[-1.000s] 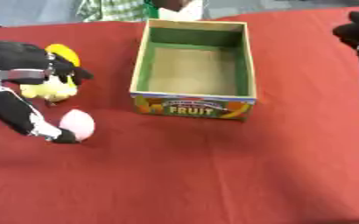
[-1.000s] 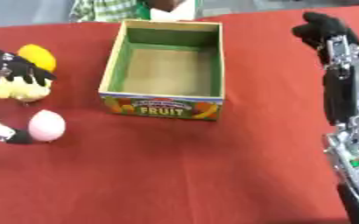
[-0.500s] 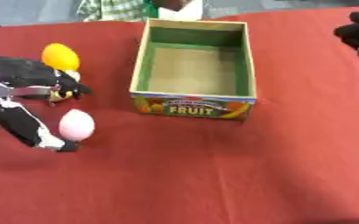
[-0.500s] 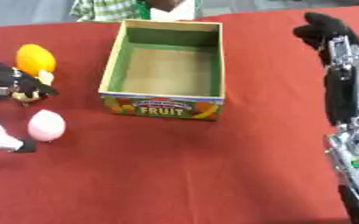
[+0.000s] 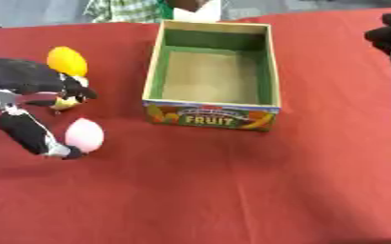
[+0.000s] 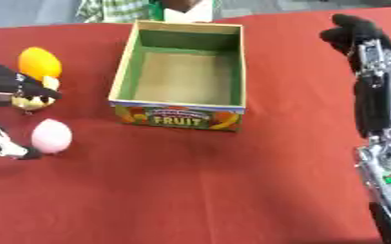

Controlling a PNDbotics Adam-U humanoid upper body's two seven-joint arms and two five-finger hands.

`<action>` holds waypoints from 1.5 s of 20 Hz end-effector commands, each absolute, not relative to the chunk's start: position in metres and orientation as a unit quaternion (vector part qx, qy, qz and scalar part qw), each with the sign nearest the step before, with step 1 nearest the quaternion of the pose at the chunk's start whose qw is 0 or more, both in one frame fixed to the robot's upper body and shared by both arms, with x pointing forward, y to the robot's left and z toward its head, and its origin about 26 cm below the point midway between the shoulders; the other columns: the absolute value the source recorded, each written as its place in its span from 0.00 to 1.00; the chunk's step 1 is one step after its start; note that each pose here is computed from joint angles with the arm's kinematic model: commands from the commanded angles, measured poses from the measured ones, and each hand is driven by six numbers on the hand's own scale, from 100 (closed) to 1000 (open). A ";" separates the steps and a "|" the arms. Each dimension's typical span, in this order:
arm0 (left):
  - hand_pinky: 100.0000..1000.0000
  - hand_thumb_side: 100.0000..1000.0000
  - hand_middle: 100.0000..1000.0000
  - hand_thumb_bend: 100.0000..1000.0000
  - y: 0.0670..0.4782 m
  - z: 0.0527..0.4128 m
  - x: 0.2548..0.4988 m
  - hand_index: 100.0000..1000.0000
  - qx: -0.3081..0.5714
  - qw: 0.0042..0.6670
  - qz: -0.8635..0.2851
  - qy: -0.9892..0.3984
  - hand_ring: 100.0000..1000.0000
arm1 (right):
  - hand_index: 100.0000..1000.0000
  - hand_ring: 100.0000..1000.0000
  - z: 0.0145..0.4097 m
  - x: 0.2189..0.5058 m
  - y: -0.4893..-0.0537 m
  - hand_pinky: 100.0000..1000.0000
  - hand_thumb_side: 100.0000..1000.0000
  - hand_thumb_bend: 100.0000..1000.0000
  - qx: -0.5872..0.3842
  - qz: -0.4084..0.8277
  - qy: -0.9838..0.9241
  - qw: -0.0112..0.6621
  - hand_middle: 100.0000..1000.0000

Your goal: Pick up objects on the table and place them in the box.

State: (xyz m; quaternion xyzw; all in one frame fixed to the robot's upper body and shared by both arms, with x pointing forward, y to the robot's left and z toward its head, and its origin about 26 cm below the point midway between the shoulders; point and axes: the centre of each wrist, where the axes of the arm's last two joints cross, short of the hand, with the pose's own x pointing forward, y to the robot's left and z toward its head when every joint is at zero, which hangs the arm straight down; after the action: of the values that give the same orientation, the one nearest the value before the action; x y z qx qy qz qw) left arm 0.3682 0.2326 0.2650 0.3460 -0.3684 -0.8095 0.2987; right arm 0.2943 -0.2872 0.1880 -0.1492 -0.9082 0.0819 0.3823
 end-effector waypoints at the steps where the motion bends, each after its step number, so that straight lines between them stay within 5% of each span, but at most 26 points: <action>1: 0.59 0.64 0.77 0.47 0.234 0.263 0.377 1.00 0.358 0.299 -0.810 -0.355 0.77 | 0.80 0.76 0.197 0.292 -0.286 0.87 1.00 0.00 -0.150 0.089 -0.914 0.366 0.60; 10: 0.57 0.65 0.74 0.50 0.239 0.241 0.397 0.99 0.346 0.318 -0.821 -0.324 0.75 | 0.80 0.76 0.196 0.292 -0.285 0.87 1.00 0.00 -0.148 0.087 -0.914 0.367 0.60; 13: 0.53 0.61 0.70 0.43 0.239 0.236 0.402 0.94 0.350 0.320 -0.822 -0.315 0.72 | 0.80 0.76 0.196 0.292 -0.285 0.87 1.00 0.00 -0.148 0.086 -0.914 0.367 0.60; 16: 0.48 0.51 0.67 0.32 0.238 0.235 0.404 0.91 0.362 0.316 -0.822 -0.306 0.69 | 0.80 0.76 0.196 0.292 -0.285 0.87 1.00 0.00 -0.147 0.086 -0.914 0.368 0.60; 19: 0.40 0.29 0.62 0.12 0.237 0.235 0.404 0.87 0.374 0.307 -0.823 -0.297 0.64 | 0.80 0.76 0.195 0.292 -0.285 0.87 1.00 0.00 -0.147 0.085 -0.914 0.368 0.60; 23: 0.20 0.00 0.49 0.00 0.231 0.246 0.399 0.71 0.398 0.292 -0.815 -0.304 0.48 | 0.80 0.76 0.195 0.292 -0.285 0.87 1.00 0.00 -0.147 0.084 -0.914 0.369 0.60; 30: 0.00 0.12 0.32 0.00 0.218 0.276 0.376 0.48 0.446 0.267 -0.759 -0.392 0.29 | 0.80 0.76 0.194 0.292 -0.285 0.87 1.00 0.00 -0.148 0.081 -0.914 0.370 0.60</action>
State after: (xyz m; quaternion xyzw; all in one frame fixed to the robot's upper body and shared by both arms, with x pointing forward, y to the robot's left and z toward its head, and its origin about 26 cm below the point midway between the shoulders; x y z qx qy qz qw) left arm 0.3820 0.2149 0.2579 0.4242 -0.3733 -0.7779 0.2751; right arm 0.2945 -0.2838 0.1856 -0.1429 -0.9082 0.0773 0.3857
